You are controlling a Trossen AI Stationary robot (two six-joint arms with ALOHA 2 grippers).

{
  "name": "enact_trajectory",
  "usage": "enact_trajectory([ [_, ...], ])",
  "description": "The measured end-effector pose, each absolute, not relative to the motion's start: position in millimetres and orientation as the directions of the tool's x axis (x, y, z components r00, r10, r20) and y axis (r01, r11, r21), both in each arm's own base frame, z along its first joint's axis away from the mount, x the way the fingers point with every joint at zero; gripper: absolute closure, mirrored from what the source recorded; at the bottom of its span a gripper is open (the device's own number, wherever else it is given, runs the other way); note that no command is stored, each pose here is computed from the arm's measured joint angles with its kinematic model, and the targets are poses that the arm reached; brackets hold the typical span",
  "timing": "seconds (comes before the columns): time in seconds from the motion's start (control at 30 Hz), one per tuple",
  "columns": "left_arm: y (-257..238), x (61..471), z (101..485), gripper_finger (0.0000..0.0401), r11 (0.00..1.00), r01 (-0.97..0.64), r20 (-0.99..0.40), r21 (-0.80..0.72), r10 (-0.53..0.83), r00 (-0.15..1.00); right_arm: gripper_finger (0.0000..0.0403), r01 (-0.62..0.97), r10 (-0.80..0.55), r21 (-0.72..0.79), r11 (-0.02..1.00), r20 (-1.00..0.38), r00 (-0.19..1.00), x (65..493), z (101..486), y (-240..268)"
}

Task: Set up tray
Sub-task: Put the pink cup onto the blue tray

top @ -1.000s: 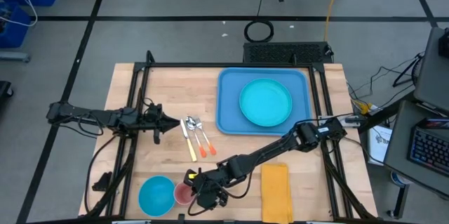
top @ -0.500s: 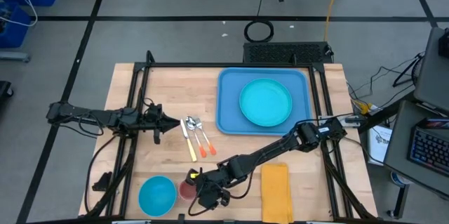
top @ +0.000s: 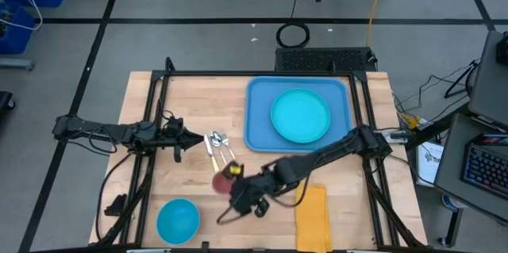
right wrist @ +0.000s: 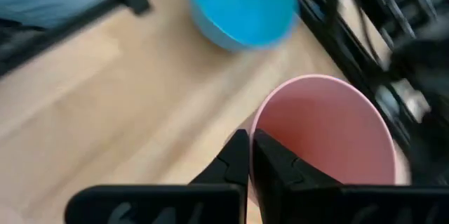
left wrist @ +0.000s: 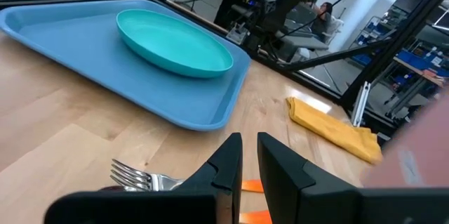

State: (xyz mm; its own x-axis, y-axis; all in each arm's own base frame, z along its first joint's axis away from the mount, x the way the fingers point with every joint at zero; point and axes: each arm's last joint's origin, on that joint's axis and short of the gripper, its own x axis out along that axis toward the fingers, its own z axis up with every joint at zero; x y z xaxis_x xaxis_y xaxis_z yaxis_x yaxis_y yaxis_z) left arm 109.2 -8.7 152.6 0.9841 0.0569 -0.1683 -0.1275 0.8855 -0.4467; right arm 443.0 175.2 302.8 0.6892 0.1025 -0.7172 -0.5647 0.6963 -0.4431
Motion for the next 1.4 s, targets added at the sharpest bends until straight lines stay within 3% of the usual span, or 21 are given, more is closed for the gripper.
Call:
enact_trajectory([
  [0.37,-9,109,152,0.0352,0.883,-0.13,-0.172,-0.451,0.057,0.983,0.0402,-0.253,-0.142,-0.434,0.865,-0.694,0.706,382,343,74],
  [0.63,-9,109,152,0.0352,0.883,-0.132,-0.173,-0.451,0.058,0.983,0.0403,0.101,-0.336,-0.383,0.918,-0.619,0.71,316,359,-10],
  [0.83,-9,109,152,0.0352,0.882,-0.131,-0.171,-0.452,0.059,0.983,0.0403,0.345,-0.466,-0.315,0.884,-0.64,0.611,282,362,-67],
  [1.0,-9,109,153,0.0352,0.881,-0.129,-0.165,-0.454,0.059,0.984,0.0403,0.453,-0.528,-0.315,0.834,-0.693,0.491,269,353,-106],
  [1.4,-9,109,152,0.0352,0.875,-0.134,-0.173,-0.465,0.058,0.983,0.0403,0.614,-0.53,-0.22,0.758,-0.756,0.384,243,337,-167],
])
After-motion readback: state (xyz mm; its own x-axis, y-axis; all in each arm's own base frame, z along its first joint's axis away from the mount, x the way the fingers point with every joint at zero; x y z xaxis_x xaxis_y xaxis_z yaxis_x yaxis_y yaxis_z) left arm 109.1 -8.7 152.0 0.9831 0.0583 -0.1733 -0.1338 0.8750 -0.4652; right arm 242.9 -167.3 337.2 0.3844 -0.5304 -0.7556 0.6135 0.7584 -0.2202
